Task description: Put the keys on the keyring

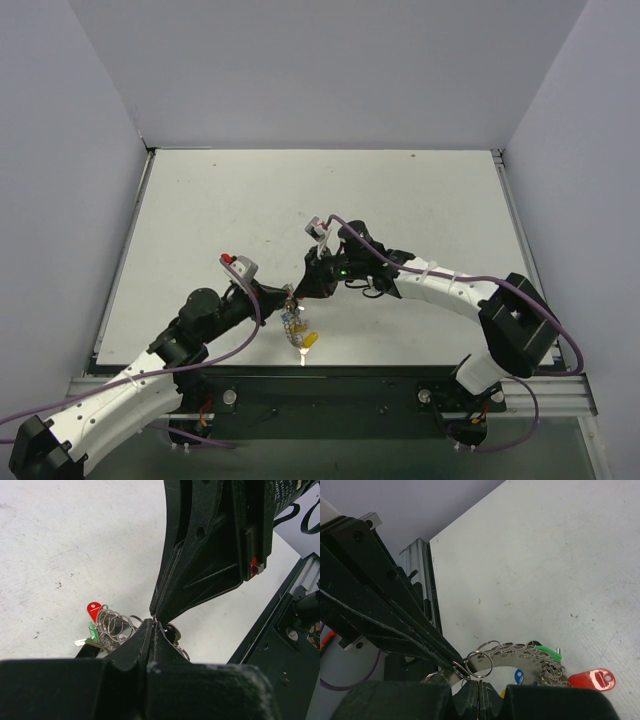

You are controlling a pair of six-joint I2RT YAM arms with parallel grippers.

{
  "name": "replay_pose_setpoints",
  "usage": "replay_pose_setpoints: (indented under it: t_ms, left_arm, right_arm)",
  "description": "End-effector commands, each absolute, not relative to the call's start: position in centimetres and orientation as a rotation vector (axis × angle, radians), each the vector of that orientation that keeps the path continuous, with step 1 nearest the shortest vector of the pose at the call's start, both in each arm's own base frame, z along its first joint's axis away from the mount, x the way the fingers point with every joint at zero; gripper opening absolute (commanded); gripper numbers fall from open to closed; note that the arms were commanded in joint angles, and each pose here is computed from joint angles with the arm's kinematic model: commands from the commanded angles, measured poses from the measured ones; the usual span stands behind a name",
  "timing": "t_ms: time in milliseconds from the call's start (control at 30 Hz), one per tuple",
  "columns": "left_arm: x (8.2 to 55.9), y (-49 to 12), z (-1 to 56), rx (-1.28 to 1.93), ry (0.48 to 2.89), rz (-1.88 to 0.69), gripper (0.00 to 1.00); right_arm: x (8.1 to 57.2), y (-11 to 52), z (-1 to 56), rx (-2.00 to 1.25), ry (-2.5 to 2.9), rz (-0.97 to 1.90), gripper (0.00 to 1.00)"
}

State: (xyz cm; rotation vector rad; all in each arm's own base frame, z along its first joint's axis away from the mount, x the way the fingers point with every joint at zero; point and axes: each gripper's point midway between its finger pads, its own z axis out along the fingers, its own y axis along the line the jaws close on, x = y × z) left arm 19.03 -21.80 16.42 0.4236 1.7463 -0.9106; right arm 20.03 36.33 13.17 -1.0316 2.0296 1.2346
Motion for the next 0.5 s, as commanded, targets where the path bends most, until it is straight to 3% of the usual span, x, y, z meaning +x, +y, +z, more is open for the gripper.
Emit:
replay_pose_setpoints:
  t_ms: [0,467]
  left_arm:
    - [19.32,-22.38,20.46,0.399,1.591,-0.967,0.0]
    - [19.28,-22.35,20.47,0.396,1.587,-0.97,0.0]
  right_arm:
    - [18.51,34.34,8.69,-1.033,2.212,1.2,0.0]
    - [17.66,34.48,9.15,-0.988,2.219,1.346,0.0]
